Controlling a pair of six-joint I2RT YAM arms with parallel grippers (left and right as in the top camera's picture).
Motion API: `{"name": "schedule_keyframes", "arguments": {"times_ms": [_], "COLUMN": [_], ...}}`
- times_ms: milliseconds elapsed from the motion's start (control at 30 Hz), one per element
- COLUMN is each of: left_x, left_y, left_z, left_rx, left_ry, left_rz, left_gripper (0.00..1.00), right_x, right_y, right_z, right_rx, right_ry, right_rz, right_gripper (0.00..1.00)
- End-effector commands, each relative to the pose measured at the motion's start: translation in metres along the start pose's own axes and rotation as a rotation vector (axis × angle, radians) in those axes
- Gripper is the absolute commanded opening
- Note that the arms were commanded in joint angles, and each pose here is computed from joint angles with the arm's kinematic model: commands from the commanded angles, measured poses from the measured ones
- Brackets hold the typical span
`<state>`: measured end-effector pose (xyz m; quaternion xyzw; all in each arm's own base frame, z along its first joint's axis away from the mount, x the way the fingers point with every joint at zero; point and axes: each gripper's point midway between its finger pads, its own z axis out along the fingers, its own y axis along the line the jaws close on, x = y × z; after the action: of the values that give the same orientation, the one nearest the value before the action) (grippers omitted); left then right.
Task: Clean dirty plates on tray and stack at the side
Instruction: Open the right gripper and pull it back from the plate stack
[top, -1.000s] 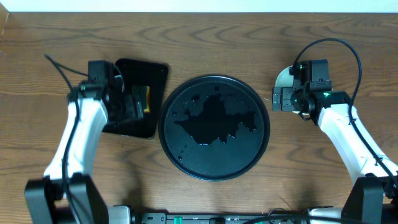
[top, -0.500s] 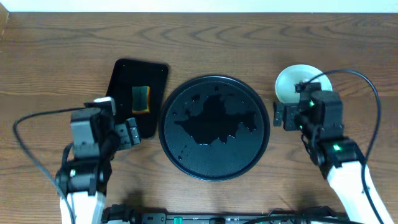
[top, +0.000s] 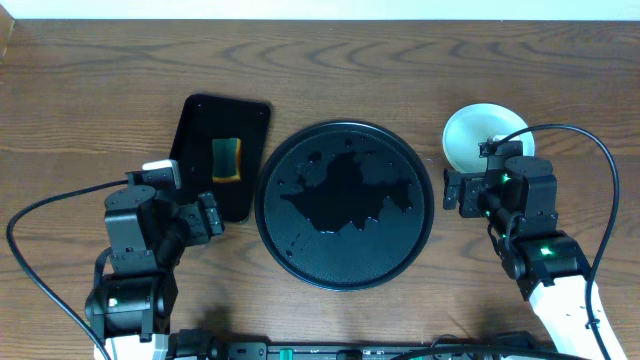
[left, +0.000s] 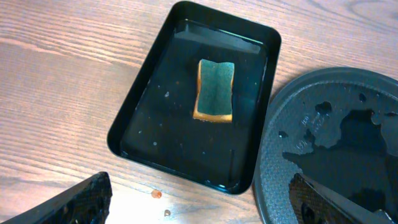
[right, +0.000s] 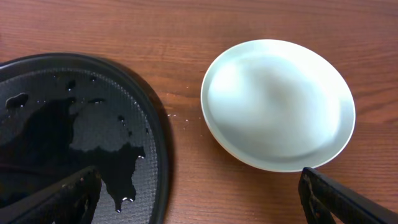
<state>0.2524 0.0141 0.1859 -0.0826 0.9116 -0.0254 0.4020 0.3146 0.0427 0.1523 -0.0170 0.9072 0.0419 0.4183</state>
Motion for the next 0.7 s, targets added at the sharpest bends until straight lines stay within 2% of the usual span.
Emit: {"name": "schedule_keyframes", "arguments": {"times_ms": [0, 300, 667], "left_x": [0.006, 0.009, 0.013], "left_y": [0.004, 0.004, 0.005], "left_z": [0.005, 0.010, 0.016], "left_rx": [-0.017, -0.020, -0.023], "left_ry": [0.021, 0.048, 0.079], "left_rz": [0.013, 0.013, 0.011], "left_gripper": [0.92, 0.92, 0.92], "right_x": [0.003, 0.004, 0.031], "right_y": [0.001, -0.001, -0.009], "right_z": [0.000, 0.000, -0.010], "right_rx": [0.004, 0.014, 0.049], "right_ry": [0.004, 0.008, 0.102], "right_rz": [0.002, 0.000, -0.020], "right_gripper": [0.99, 0.99, 0.99]}}
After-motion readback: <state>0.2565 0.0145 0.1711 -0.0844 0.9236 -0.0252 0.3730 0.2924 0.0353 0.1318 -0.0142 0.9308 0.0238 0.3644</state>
